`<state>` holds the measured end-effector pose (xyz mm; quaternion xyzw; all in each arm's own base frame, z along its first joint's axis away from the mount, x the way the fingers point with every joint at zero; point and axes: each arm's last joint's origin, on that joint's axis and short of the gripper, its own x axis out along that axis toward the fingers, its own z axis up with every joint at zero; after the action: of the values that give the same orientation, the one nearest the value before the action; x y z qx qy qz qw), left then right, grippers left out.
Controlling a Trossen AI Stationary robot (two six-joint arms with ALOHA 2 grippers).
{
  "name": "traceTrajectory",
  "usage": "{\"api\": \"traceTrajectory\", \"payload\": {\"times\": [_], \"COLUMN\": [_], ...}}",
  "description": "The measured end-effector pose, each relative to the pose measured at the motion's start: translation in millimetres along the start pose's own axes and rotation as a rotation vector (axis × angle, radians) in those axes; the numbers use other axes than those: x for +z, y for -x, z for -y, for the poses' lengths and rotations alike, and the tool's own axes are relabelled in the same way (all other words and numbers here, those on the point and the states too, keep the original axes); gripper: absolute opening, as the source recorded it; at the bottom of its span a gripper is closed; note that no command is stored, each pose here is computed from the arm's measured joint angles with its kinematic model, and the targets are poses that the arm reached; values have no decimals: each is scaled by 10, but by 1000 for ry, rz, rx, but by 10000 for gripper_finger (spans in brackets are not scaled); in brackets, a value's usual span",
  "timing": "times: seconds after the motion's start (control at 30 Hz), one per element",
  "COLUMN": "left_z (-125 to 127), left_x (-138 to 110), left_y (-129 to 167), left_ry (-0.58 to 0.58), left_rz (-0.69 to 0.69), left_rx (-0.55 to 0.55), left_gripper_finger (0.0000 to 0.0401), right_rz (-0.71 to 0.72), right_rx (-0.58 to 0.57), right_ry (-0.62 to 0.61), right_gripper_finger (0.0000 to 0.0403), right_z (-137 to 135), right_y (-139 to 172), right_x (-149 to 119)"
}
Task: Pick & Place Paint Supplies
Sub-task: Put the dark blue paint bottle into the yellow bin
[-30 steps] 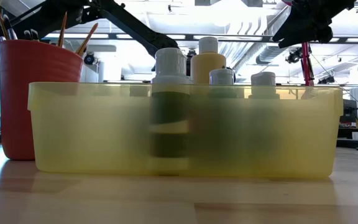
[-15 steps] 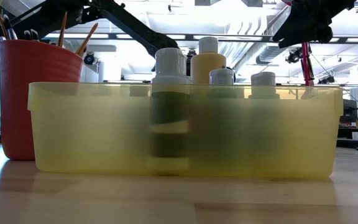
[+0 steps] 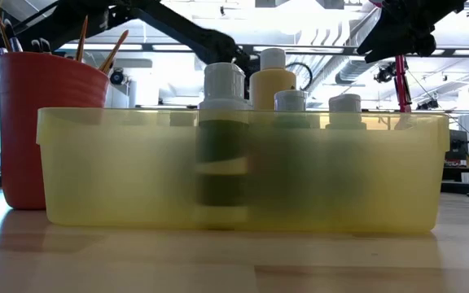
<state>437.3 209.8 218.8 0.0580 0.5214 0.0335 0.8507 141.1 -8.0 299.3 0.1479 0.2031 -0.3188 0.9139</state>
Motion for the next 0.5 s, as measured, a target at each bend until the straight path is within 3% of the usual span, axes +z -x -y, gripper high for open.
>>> {"api": "traceTrajectory", "payload": {"times": [0.2,0.33,0.5], "left_z": [-232,-377,-475], "left_x": [166,233,142], "left_y": [401,862,1369], "left_ry": [203,205,214], "left_rz": [161,300,384], "left_rx": [-115,-196,-228], "left_gripper_finger": [115,115,115], "right_rz": [0,0,2], "right_rx": [0,0,-3], "right_ry": [-4,-32,-76], "right_gripper_finger": [174,174,174], "right_z": [0,-1,0], "right_y": [0,-1,-1], "right_x": [0,0,1]}}
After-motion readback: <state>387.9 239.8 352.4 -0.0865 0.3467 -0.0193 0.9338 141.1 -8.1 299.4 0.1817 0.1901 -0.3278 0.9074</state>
